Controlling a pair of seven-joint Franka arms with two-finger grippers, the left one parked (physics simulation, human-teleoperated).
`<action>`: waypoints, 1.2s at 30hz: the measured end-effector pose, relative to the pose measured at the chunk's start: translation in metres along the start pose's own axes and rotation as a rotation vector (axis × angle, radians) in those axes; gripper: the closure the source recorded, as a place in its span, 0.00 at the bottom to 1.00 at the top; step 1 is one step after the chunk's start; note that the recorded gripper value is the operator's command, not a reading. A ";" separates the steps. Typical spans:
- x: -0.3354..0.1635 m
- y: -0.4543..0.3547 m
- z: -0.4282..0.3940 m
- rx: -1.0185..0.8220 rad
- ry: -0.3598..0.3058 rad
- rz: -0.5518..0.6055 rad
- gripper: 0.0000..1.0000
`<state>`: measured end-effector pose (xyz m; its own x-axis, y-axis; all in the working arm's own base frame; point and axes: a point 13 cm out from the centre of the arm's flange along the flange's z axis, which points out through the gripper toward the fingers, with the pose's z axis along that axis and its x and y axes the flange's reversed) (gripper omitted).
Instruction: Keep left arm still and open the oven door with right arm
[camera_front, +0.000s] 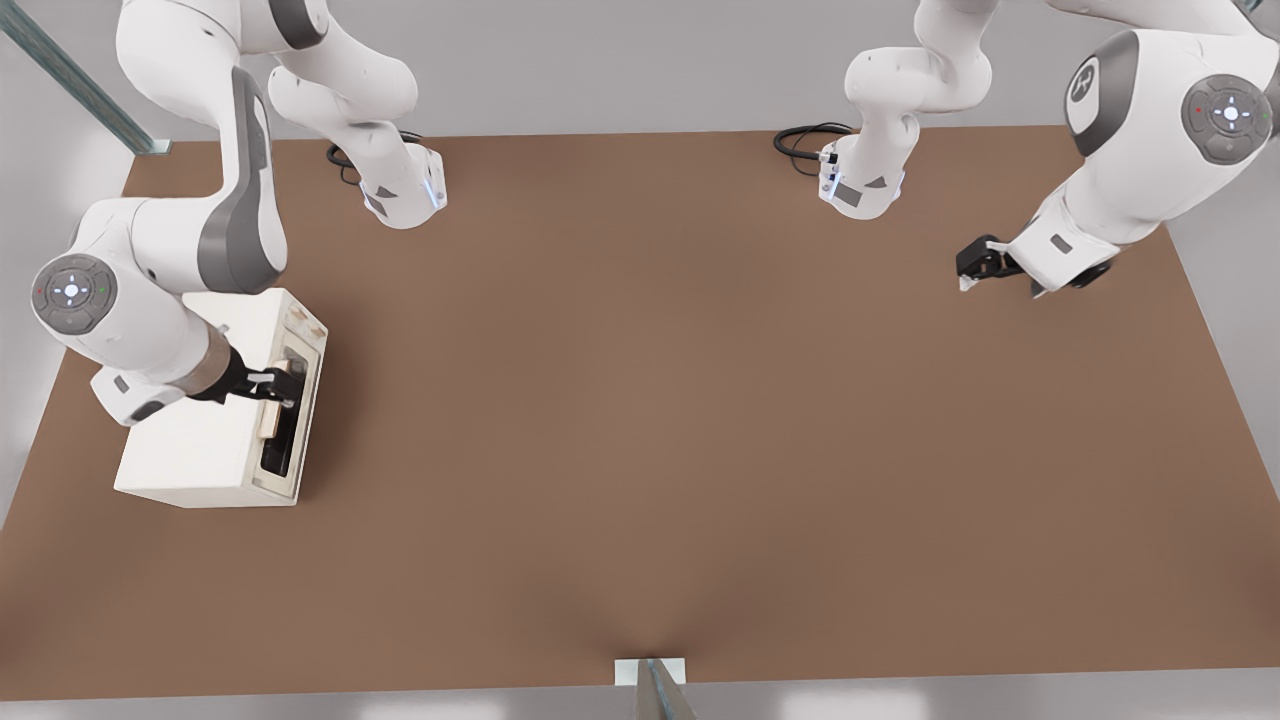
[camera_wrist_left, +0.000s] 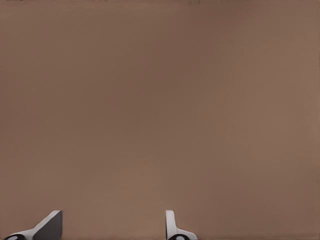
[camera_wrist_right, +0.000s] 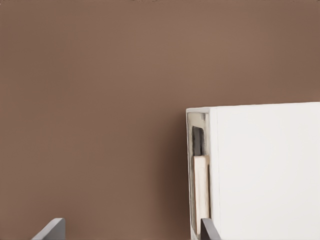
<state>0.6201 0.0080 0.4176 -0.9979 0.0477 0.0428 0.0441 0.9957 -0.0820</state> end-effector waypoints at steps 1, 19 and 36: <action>-0.002 0.000 0.004 0.009 0.001 -0.005 0.00; 0.046 -0.032 0.174 0.878 0.309 -0.166 0.79; 0.067 -0.066 0.217 0.993 0.260 -0.054 0.79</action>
<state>0.5400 -0.0714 0.2098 -0.9512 0.1383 0.2758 -0.1770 0.4876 -0.8549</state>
